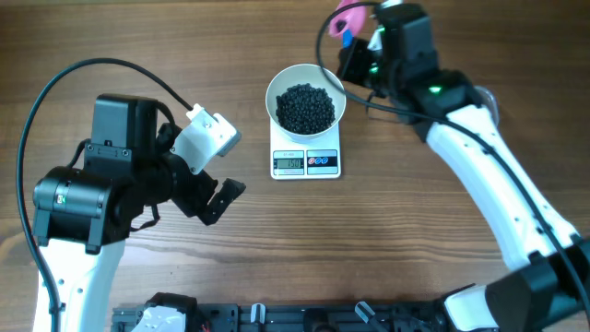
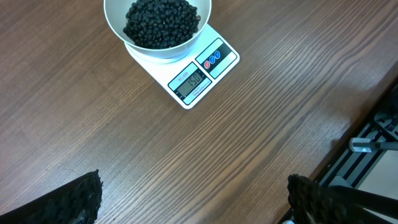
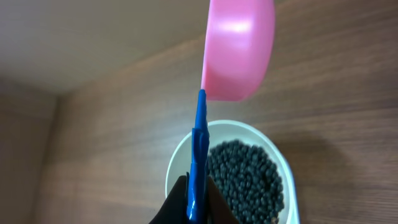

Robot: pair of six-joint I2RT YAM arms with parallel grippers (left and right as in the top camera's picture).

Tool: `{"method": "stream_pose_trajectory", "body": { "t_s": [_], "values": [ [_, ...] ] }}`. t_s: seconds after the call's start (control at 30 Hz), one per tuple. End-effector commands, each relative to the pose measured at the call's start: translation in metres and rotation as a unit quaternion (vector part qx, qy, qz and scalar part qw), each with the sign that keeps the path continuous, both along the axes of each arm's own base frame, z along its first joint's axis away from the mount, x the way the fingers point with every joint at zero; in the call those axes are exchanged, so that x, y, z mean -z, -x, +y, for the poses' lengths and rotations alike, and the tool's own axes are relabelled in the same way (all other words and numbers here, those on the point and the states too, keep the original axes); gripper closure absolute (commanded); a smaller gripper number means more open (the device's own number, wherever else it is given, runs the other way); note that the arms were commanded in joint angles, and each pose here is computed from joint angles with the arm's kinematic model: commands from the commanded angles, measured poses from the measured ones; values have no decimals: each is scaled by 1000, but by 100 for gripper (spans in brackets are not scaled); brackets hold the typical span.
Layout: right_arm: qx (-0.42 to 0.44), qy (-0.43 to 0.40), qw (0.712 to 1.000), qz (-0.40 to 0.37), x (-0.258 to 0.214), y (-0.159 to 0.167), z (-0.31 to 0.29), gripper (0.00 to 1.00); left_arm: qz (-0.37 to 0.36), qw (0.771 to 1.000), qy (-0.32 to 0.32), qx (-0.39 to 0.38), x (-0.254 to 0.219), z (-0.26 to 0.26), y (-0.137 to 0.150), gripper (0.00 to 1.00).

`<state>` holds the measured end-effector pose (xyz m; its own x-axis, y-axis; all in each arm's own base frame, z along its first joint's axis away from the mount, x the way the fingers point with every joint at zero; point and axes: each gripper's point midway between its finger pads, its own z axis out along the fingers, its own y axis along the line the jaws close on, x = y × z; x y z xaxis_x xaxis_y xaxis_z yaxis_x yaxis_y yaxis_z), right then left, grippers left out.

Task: Scoop item into bowl and weigh 150g on scale
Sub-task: 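Raise the scoop and swing the right gripper right toward the bean tub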

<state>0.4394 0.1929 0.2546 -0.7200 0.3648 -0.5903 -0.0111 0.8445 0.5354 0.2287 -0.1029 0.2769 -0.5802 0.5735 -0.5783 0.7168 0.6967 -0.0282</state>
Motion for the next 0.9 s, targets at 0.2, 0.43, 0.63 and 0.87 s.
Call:
{"method": "stream_pose_trajectory", "body": {
  "t_s": [0.2, 0.43, 0.63, 0.87],
  "values": [
    [59, -27, 997, -32, -67, 34, -60, 96, -9, 1000, 4, 4, -6, 0, -1, 0],
    [114, 2, 992, 44, -57, 89, -114, 96, -9, 1000, 4, 4, -6, 0, -1, 0],
    [141, 9, 985, 100, -41, 115, -131, 96, -9, 1000, 4, 4, -6, 0, -1, 0],
    [162, 27, 975, 152, -22, 133, -145, 96, -9, 1000, 4, 4, -6, 0, -1, 0]
  ]
}}
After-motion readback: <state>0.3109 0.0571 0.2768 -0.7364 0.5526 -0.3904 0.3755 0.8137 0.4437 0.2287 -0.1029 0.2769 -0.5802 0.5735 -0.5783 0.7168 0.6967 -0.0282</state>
